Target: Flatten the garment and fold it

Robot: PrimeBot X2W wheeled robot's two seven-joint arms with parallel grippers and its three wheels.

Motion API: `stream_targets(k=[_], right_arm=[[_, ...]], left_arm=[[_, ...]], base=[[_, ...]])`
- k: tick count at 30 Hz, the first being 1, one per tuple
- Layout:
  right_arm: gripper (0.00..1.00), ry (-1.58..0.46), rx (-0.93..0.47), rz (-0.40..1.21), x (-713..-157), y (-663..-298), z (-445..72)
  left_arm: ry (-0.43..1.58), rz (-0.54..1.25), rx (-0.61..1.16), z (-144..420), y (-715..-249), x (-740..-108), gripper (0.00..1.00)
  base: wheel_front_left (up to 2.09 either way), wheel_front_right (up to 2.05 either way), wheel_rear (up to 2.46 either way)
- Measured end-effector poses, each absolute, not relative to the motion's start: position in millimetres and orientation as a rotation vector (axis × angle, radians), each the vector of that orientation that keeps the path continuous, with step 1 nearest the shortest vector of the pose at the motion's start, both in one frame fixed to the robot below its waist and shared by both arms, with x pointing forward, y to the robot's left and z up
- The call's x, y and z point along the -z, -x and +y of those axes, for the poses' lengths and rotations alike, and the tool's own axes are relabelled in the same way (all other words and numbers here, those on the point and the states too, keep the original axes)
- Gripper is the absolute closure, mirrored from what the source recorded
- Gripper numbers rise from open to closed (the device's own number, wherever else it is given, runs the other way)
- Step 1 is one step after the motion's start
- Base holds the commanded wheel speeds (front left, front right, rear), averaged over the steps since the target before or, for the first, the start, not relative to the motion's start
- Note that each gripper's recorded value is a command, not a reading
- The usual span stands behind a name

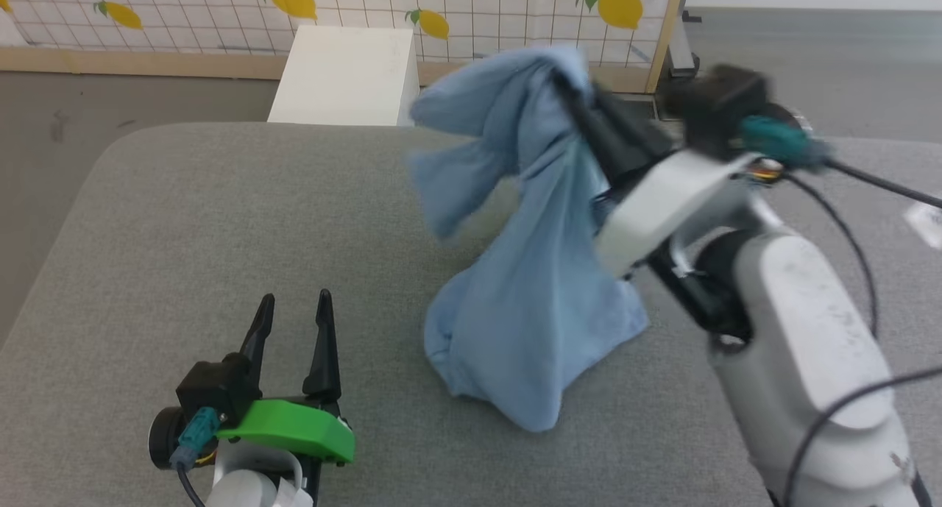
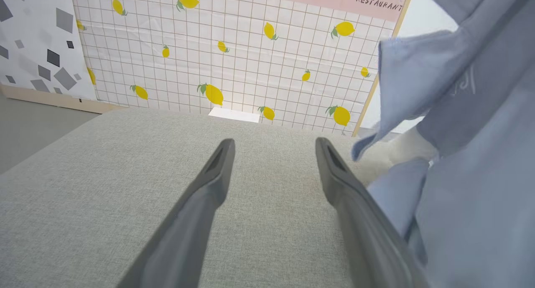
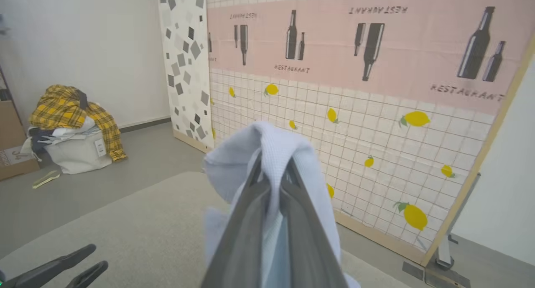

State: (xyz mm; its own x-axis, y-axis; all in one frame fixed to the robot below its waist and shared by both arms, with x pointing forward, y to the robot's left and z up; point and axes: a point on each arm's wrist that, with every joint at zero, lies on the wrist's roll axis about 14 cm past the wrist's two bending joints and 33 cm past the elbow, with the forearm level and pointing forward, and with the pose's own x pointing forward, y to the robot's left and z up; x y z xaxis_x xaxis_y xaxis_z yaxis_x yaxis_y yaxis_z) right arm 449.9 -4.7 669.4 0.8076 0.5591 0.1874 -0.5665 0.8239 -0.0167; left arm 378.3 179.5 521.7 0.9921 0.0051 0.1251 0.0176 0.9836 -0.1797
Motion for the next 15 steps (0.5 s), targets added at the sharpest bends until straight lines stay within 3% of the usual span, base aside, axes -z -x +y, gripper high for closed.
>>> stream_targets(k=[3, 7, 15], right_arm=[[1.00, -0.062, -0.479, -0.147, -656, -454, -44], [1.00, -0.060, -0.251, 0.084, -581, -446, -119], [1.00, -0.076, 0.140, 0.550, -440, -361, -250]], left_arm=[[0.182, -0.134, 0.012, 178, -377, -525, 0.00], [0.183, -0.135, 0.017, 176, -375, -525, 0.00], [0.186, -0.128, 0.032, 171, -379, -523, 0.00]], base=[[0.00, 0.00, 0.00], [0.00, 0.00, 0.00], [0.00, 0.00, 0.00]])
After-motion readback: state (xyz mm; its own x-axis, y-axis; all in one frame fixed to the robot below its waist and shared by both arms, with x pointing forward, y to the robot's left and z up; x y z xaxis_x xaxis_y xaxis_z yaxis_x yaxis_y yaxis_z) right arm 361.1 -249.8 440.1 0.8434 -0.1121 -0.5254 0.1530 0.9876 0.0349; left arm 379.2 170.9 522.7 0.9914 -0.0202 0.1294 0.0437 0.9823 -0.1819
